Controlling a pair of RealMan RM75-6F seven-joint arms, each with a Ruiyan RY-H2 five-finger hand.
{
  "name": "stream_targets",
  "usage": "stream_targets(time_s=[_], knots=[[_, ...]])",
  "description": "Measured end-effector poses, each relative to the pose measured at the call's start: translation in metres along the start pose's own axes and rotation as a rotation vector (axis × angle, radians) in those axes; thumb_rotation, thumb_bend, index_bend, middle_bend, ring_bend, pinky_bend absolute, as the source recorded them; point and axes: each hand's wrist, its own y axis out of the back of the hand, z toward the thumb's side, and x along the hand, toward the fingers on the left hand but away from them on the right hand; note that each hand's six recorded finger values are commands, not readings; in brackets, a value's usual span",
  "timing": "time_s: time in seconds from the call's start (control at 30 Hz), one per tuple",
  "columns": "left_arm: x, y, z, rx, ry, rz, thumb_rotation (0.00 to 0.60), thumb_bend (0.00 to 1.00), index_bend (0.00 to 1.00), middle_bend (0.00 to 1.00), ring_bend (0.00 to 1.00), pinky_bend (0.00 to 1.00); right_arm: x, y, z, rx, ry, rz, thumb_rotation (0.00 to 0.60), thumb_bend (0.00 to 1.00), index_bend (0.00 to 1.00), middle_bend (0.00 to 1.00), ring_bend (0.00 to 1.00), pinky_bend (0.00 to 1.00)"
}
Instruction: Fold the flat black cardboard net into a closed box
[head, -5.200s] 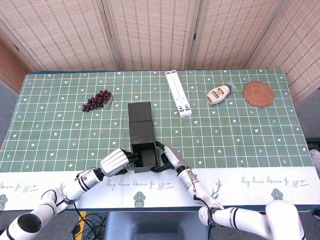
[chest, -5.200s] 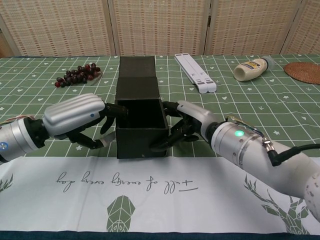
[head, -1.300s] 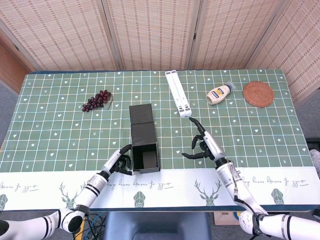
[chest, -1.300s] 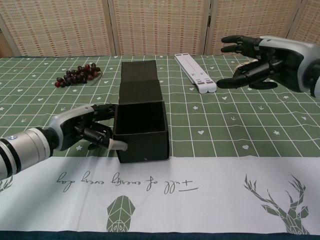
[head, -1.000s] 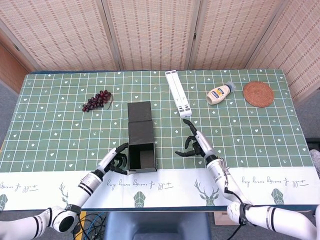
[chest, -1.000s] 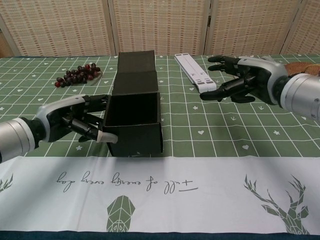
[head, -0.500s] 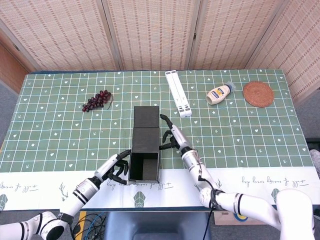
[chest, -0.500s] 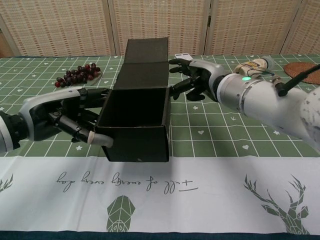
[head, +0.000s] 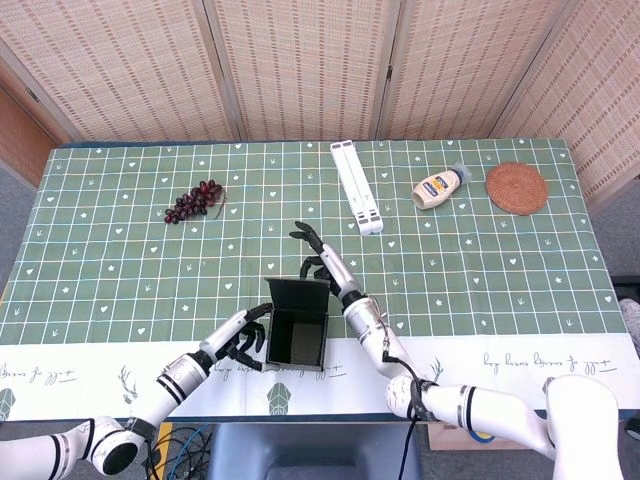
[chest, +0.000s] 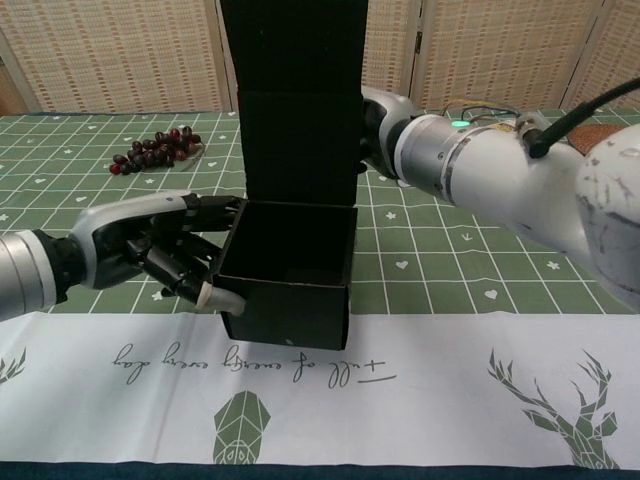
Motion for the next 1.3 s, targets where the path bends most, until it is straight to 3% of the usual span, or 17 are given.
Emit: stream_targets(time_s=[0.23,0.3,0.47,0.7,1.0,1.13,1.3], knots=[[0.012,0.003,-0.005,0.053,0.033,0.014,0.6,0.05,0.31,0.27,0.66,0.84,0.011,-0.006,0.022,0.041,0.033,0.083,0.6,0.06,0.01,0.24,0.67,1.0],[0.017,0.005,-0.007,0.07,0.04,0.029,0.6,0.05,0.31,0.27,0.66,0.84,0.013,-0.007,0.026,0.072,0.039,0.107,0.6,0.05,0.05,0.29,0.68,1.0],[0.024,0.01,-0.012,0.079,0.065,0.069,0.6,0.05,0.3,0.27,0.66,0.84,0.021,-0.01,0.034,0.178,0.046,0.167,0.6,0.04,0.08,0.32,0.7,1.0],[0.03,0.02,-0.017,0.039,0.078,0.184,0.6,0.05,0.29,0.27,0.66,0.84,0.026,-0.017,0.032,0.364,0.028,0.231,0.6,0.01,0.09,0.34,0.73,1.0],[0.029,0.029,-0.026,0.001,0.107,0.297,0.6,0.05,0.23,0.23,0.66,0.85,0.025,-0.019,0.03,0.606,0.05,0.211,0.6,0.0,0.15,0.35,0.74,1.0],[0.028,0.029,-0.027,-0.013,0.121,0.287,0.6,0.05,0.05,0.08,0.63,0.85,0.022,-0.02,0.031,0.739,0.081,0.169,0.6,0.0,0.15,0.35,0.75,1.0],[0.022,0.032,-0.027,-0.012,0.143,0.255,0.6,0.05,0.0,0.0,0.59,0.85,0.018,-0.03,0.026,0.847,0.096,0.158,0.6,0.0,0.15,0.35,0.76,1.0]])
